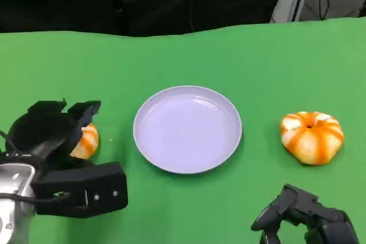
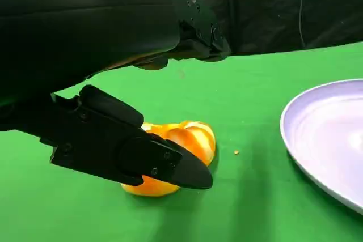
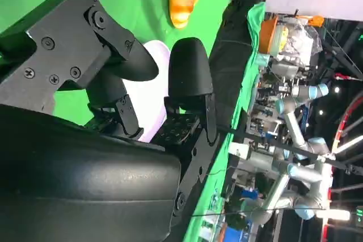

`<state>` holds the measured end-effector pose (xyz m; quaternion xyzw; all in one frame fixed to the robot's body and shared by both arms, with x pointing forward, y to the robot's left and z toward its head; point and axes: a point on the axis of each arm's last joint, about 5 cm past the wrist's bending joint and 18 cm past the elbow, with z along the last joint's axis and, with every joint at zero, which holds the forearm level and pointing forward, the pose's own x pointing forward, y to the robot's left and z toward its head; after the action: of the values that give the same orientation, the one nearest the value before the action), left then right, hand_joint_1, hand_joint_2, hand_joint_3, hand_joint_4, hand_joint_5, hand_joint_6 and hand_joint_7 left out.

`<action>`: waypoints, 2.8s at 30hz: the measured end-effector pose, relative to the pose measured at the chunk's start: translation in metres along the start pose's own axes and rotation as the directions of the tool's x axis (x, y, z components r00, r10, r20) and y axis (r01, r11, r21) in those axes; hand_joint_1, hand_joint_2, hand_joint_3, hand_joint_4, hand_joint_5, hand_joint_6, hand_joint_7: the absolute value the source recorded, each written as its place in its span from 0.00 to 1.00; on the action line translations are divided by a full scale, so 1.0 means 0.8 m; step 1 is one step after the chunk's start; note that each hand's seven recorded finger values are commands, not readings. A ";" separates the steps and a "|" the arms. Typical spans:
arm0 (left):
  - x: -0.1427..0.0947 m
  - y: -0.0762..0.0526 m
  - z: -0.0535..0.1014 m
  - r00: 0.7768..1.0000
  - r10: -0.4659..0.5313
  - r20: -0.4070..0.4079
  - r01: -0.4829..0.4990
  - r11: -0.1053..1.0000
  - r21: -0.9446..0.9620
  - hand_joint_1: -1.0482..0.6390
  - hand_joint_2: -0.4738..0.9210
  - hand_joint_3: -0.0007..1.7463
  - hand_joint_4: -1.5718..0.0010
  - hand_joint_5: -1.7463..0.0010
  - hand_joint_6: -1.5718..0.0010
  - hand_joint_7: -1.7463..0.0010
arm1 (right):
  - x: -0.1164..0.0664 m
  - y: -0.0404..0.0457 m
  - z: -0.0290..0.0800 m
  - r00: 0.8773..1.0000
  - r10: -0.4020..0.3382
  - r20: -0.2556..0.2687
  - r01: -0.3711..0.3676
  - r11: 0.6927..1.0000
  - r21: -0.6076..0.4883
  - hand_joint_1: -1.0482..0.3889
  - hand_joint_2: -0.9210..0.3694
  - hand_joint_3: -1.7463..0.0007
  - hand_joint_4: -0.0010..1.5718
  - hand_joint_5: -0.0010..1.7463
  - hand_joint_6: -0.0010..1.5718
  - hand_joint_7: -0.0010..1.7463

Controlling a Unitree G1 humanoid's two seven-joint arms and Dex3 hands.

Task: Grasp the bread from the table and place it into the plate.

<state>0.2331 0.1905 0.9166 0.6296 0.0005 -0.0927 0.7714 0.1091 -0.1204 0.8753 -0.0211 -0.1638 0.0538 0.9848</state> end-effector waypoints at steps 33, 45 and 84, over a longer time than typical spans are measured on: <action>0.034 -0.032 -0.001 0.981 -0.130 -0.143 0.139 0.989 0.057 0.23 1.00 0.04 0.93 0.87 0.87 1.00 | 0.001 0.002 0.002 1.000 0.003 -0.001 -0.003 1.000 0.006 0.72 0.43 0.21 0.50 0.94 0.52 0.77; 0.048 -0.039 -0.001 0.976 -0.154 -0.156 0.164 0.985 0.053 0.24 1.00 0.03 0.91 0.88 0.86 1.00 | 0.001 0.003 0.002 1.000 0.002 -0.002 -0.002 1.000 0.013 0.72 0.43 0.21 0.50 0.95 0.52 0.78; 0.072 -0.068 -0.012 0.991 0.131 0.007 -0.130 0.989 -0.070 0.54 0.93 0.07 0.48 0.00 0.62 0.00 | -0.003 0.004 0.003 1.000 -0.002 -0.008 0.002 1.000 0.014 0.70 0.42 0.23 0.50 0.94 0.53 0.77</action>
<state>0.2828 0.1816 0.8548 0.6003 -0.0420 -0.0458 0.7973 0.1059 -0.1177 0.8768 -0.0142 -0.1594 0.0538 0.9856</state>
